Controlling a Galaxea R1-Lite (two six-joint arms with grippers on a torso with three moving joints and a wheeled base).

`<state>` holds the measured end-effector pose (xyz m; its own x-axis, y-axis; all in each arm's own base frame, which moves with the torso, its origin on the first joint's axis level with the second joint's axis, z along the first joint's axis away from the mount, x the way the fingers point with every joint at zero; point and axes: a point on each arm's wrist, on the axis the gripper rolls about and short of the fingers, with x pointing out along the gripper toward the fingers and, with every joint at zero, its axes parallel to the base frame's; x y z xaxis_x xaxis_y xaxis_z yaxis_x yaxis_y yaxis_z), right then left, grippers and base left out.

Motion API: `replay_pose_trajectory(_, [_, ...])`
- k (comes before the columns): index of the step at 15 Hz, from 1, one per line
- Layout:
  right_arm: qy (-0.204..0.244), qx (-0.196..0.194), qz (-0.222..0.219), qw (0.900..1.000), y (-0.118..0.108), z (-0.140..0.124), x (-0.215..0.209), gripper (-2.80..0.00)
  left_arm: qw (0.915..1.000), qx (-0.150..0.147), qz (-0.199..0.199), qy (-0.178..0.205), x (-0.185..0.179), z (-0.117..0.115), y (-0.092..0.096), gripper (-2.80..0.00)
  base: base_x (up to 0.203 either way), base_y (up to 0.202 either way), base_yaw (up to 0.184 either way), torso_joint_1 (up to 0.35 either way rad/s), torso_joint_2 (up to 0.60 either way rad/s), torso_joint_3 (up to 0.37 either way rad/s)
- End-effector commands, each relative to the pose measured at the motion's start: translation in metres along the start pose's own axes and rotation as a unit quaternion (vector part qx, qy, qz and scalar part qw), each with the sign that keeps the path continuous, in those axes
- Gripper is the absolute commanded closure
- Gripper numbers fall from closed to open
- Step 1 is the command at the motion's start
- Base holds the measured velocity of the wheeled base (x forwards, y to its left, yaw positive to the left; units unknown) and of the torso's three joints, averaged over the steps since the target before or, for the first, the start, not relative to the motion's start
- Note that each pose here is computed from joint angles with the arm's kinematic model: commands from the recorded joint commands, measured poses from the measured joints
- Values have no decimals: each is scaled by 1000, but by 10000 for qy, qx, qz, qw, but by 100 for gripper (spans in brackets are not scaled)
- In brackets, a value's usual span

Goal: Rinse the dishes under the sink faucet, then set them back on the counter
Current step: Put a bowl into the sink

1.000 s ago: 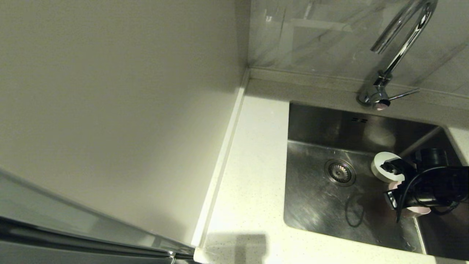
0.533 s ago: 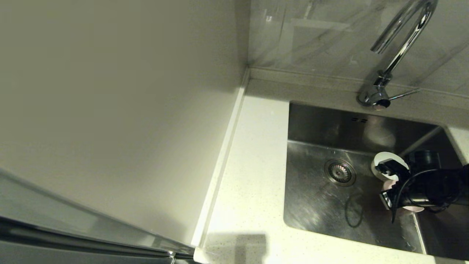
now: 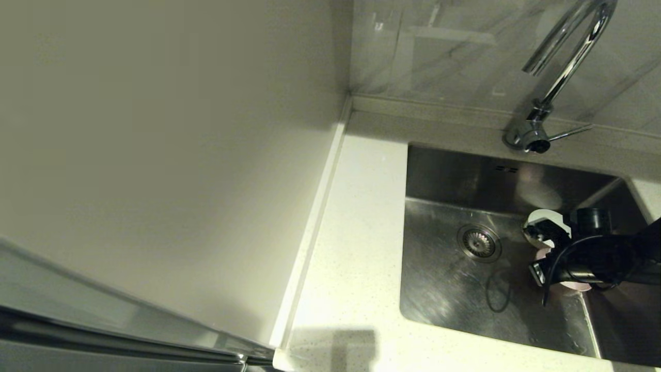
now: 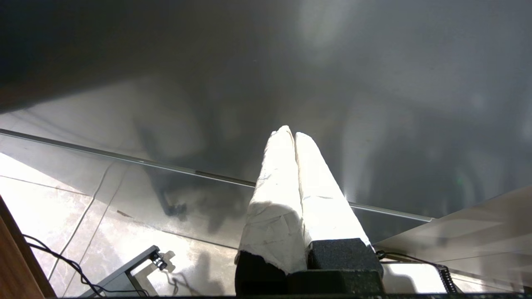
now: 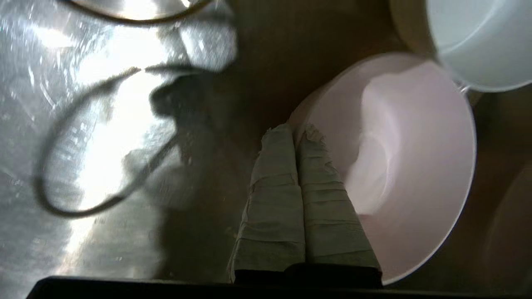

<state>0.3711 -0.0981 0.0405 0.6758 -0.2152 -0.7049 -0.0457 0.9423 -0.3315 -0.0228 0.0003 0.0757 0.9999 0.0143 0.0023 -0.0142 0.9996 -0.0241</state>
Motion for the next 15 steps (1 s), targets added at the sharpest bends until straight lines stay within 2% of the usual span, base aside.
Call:
replay_pose_trajectory(1, [-41, -20, -27, 10000, 0, 0, 4, 0, 10000, -3, 5, -19, 0, 0, 0, 0, 0, 0, 0, 0, 0, 0])
replay_pose_trajectory(2, [-3, -35, -19, 10000, 1, -2, 4, 0, 10000, -3, -2, -19, 0, 0, 0, 0, 0, 0, 0, 0, 0, 0])
replay_pose_trajectory(3, [34, -55, -23, 10000, 1, -3, 4, -280, 10000, -3, 3, -25, 0, 0, 0, 0, 0, 0, 0, 0, 0, 0])
replay_pose_trajectory(8, [-13, -5, -141, 9999, -4, 0, 2, -280, 10000, -3, 5, -20, 0, 0, 0, 0, 0, 0, 0, 0, 0, 0])
replay_pose_trajectory(10, [-182, 35, -219, 9996, -8, 7, -15, -280, 10000, -1, -1, -19, 0, 0, 0, 0, 0, 0, 0, 0, 0, 0])
replay_pose_trajectory(12, [-522, 62, -351, 9980, -14, 17, -52, -280, 10000, -3, 3, -19, 0, 0, 0, 0, 0, 0, 0, 0, 0, 0])
replay_pose_trajectory(15, [-1293, 72, -589, 9898, -21, 24, -135, -280, 10000, -3, 5, -19, 0, 0, 0, 0, 0, 0, 0, 0, 0, 0])
